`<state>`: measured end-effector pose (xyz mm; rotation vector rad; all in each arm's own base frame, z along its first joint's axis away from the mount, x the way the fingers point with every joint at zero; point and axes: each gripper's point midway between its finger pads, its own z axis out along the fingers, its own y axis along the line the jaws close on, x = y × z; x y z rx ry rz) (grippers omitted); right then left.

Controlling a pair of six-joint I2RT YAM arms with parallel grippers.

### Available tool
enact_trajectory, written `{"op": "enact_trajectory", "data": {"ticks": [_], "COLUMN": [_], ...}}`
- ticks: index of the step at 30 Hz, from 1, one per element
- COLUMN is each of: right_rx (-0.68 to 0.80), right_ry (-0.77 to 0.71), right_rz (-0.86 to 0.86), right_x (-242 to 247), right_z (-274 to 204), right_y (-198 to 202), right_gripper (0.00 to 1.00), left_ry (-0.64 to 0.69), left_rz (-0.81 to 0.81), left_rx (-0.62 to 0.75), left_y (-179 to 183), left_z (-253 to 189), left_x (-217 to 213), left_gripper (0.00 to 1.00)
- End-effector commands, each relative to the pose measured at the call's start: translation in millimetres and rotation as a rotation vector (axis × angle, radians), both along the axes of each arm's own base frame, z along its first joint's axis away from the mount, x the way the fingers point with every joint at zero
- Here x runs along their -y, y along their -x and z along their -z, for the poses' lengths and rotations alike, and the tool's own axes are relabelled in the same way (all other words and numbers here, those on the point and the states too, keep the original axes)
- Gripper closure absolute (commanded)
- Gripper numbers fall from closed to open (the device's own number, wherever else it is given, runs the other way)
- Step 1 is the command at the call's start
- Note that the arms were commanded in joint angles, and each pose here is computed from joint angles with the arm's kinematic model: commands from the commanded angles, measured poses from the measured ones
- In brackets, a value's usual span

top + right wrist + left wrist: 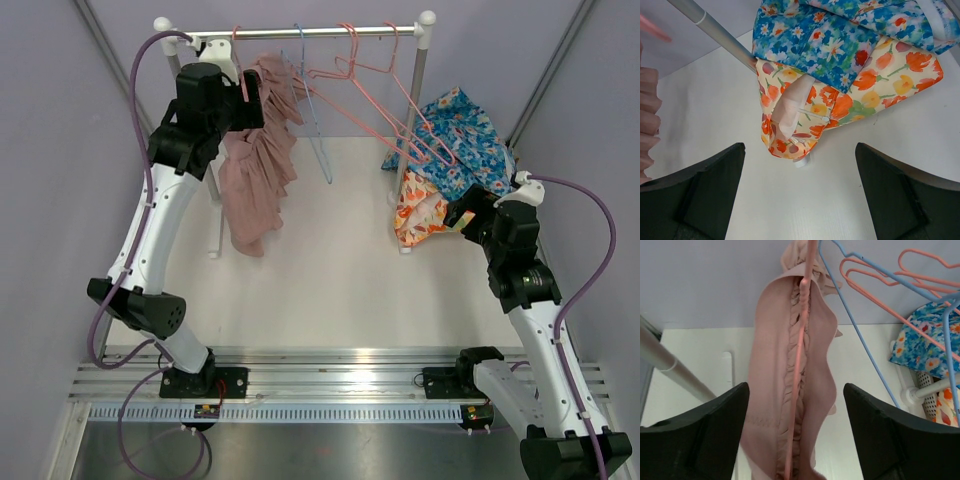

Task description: Remove the skirt from the hanger

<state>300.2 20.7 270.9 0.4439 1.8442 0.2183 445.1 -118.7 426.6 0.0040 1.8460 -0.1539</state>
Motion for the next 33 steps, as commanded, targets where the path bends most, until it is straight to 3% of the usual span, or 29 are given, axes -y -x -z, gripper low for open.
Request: {"op": "enact_trajectory", "data": {"ticks": [1,4,5,7,8,11,17,19,21,25,30,31,32,33], "right_rx": [0.008,0.008,0.011,0.014,0.013,0.014,0.091,0.220,0.377,0.499,0.535,0.531,0.565,0.516], "right_ry": [0.013,0.017,0.017,0.017,0.019,0.020,0.003,-0.035,-0.106,-0.169,-0.037,-0.037,-0.013,0.015], "right_rz": [-0.016,-0.016,-0.014,-0.014,-0.012,-0.010,-0.028,-0.075,-0.227,-0.446,-0.503,-0.590,-0.558,-0.588], "right_x": [-2.0,-1.7,-1.7,-1.6,-0.8,-0.7,-4.1,-13.3,-41.8,-85.4,-137.7,-170.0,-171.4,-198.4], "right_z": [-0.7,-0.6,-1.6,-2.2,-1.8,-1.9,-25.3,-67.9,-119.8,-183.8,-242.2,-248.0,-270.2,-257.8], "right_y": [-2.1,-2.5,-3.2,-2.4,-2.3,-2.1,-0.6,2.4,8.7,19.8,16.5,30.3,32.4,24.7], "right_gripper": [0.01,0.01,0.01,0.00,0.01,0.01,0.01,0.00,0.01,0.01,0.01,0.01,0.01,0.00], "left_ry": [0.046,0.049,0.047,0.044,0.040,0.033,0.033,0.053,0.077,0.092,0.118,0.124,0.139,0.145], "left_rz": [0.058,0.058,0.057,0.053,0.051,0.030,0.021,0.021,0.035,0.048,0.050,0.053,0.051,0.051], "left_rx": [0.052,0.041,0.041,0.029,0.029,0.025,0.087,0.126,0.165,0.212,0.208,0.206,0.209,0.205], "left_y": [-8.1,-13.1,-14.1,-16.6,-17.4,-20.0,-1.6,10.7,26.4,50.6,58.5,58.9,60.5,59.4], "left_z": [-18.1,-11.7,-11.9,-7.5,-7.1,-8.4,-46.6,-66.9,-86.0,-108.7,-107.9,-108.0,-109.4,-107.7], "left_x": [12.0,13.6,13.6,13.9,13.5,10.4,1.7,-1.7,-2.0,-3.2,-1.9,-0.2,1.7,4.2], "left_gripper": [0.27,0.39,0.53,0.64,0.77,1.00,1.00,1.00,1.00,1.00,1.00,1.00,1.00,1.00]}}
